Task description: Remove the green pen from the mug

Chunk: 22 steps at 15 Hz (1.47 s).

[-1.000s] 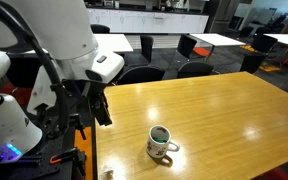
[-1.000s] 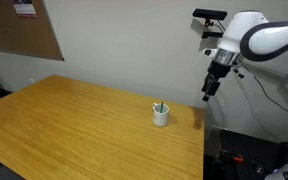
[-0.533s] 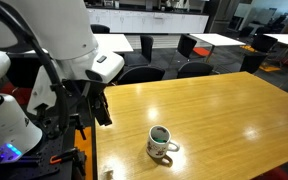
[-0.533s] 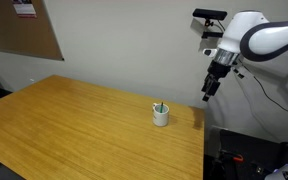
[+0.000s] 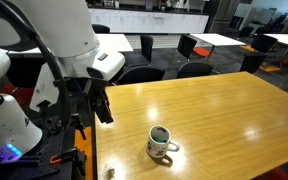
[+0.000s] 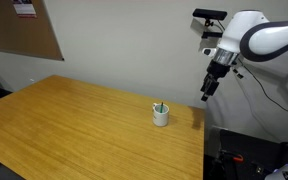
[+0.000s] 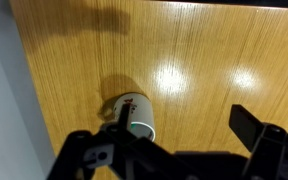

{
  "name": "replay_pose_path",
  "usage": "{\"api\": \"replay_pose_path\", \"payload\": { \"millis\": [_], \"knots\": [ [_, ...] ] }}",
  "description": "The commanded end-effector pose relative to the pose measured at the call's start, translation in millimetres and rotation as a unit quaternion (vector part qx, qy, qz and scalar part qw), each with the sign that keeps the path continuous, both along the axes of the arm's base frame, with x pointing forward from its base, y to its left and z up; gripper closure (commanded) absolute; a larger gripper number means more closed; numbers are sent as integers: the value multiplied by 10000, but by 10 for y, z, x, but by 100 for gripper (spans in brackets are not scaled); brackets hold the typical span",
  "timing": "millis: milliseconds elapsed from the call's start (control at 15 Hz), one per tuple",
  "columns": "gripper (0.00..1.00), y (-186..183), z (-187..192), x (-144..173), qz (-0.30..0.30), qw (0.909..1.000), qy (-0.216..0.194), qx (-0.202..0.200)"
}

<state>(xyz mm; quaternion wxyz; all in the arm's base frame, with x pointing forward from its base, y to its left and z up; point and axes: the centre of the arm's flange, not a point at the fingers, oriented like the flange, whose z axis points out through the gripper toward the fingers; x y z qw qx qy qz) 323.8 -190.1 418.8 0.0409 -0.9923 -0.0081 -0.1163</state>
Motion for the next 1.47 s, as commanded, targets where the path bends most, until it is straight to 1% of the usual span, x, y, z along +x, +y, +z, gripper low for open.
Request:
{"api": "replay_pose_path", "payload": {
  "millis": [0,200,400,600,1000,1200,1400],
  "knots": [
    [0,140,-35,117,-445,9986,-285,-99],
    [0,292,-39,232,-923,9937,-588,-258],
    [0,426,-60,353,-1537,9836,-855,-394],
    [0,505,-126,507,-2171,9694,-1047,-466],
    [0,514,-362,777,-3310,9383,-957,-289],
    [0,475,-443,888,-3706,9240,-930,-175],
    [0,428,-499,1003,-3963,9117,-1074,-127]
  ]
}}
